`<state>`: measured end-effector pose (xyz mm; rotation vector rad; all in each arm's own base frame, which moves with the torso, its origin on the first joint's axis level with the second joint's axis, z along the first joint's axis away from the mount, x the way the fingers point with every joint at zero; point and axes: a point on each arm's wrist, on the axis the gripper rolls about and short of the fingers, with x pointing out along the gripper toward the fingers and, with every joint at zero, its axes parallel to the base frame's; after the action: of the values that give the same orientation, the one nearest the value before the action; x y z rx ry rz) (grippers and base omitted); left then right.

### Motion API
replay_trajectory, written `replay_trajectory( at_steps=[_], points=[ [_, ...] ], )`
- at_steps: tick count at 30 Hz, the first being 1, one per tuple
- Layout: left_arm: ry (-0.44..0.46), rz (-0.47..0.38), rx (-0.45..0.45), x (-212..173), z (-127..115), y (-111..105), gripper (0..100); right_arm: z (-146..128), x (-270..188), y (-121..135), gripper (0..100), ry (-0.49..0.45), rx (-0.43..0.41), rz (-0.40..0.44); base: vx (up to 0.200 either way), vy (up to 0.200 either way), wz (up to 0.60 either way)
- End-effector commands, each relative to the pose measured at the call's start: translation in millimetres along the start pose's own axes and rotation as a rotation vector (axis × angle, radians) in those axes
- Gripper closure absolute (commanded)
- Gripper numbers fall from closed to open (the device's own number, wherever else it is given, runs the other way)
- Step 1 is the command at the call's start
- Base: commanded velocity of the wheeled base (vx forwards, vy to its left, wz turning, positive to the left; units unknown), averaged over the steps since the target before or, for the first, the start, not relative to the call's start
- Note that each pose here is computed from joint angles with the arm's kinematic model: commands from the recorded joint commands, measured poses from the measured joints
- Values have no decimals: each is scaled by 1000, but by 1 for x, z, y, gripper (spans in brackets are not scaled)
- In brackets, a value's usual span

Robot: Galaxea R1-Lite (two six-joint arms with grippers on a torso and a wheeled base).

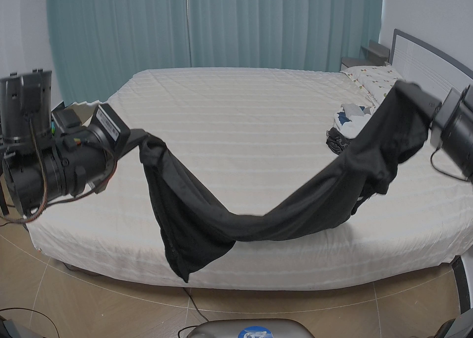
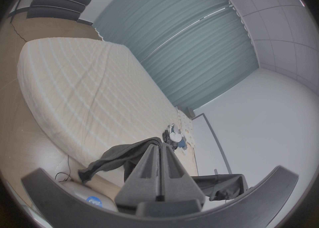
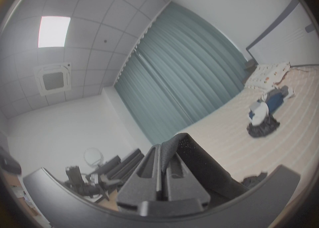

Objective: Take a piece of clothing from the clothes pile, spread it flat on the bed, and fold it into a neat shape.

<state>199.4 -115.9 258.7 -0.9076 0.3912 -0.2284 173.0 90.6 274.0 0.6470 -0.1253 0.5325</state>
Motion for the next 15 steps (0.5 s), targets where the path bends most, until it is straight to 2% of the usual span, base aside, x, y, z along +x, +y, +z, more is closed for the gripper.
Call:
replay_trajectory(
  at_steps=[1, 3, 6, 10, 12, 13, 15],
  points=[
    [-54, 56, -12, 42, 30, -14, 100, 48, 55, -14, 100, -97, -13, -86, 0, 0, 0],
    [-52, 83, -17, 55, 31, -11, 100, 52, 74, -21, 100, -119, -19, -107, 0, 0, 0],
    [-68, 109, -39, 73, 37, -6, 100, 58, 95, -29, 100, -142, -31, -119, 200, 0, 0],
    [-36, 122, -76, 104, 40, 1, 100, 39, 127, -51, 100, -100, -30, -152, 200, 0, 0],
    [-36, 122, -76, 104, 40, 1, 100, 39, 127, -51, 100, -100, -30, -152, 200, 0, 0],
    [-10, 121, -108, 119, 41, 6, 100, 21, 142, -68, 100, -64, -33, -177, 200, 0, 0],
    [-6, 126, -123, 131, 40, 9, 100, 14, 150, -77, 100, -70, -34, -178, 200, 0, 0]
  ],
)
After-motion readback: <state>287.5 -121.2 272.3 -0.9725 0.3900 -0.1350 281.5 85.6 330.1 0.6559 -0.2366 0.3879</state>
